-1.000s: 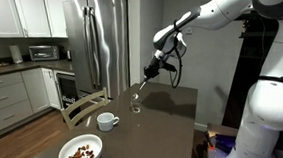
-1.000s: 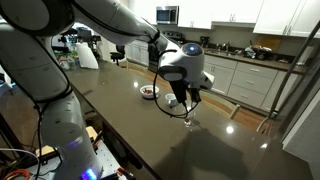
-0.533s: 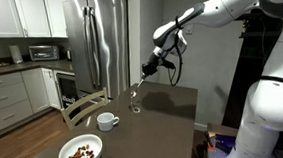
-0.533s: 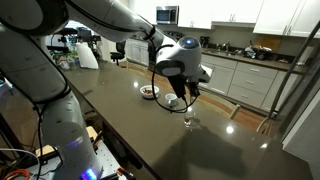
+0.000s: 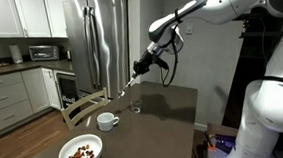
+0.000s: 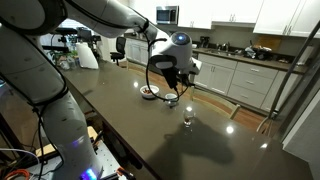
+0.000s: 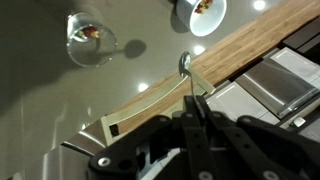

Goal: Use the spoon to move some contents of the bowl to the mug and the glass cup

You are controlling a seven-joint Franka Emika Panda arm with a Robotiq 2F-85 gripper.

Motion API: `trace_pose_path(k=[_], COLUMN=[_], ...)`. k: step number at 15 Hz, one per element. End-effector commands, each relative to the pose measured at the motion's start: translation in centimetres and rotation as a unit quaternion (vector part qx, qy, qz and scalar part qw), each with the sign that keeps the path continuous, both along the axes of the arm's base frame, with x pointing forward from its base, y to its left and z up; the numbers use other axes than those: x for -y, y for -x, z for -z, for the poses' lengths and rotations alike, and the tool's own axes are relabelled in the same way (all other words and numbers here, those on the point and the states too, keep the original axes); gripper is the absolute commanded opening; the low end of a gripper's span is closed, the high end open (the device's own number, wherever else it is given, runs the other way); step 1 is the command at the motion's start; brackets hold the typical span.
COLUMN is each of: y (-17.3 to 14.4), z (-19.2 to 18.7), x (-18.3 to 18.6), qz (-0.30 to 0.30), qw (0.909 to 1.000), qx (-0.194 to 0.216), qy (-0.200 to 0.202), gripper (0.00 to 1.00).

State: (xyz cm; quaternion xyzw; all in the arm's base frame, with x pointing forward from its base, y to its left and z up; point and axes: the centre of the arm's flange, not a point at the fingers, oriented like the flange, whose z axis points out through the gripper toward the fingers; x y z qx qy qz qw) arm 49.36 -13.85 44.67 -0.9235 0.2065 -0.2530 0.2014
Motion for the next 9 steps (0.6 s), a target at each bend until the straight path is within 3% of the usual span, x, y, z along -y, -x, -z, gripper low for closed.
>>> trace_pose_path(k=[1,9], y=[-0.5,-1.3], z=[0.2,3.3], x=[-3.6,-12.1], qz=[-0.038,-0.131], qw=[0.9982,0.9847], qx=[0.021,0.008], qy=[-0.042,-0.115], gripper=[0.03,0.03])
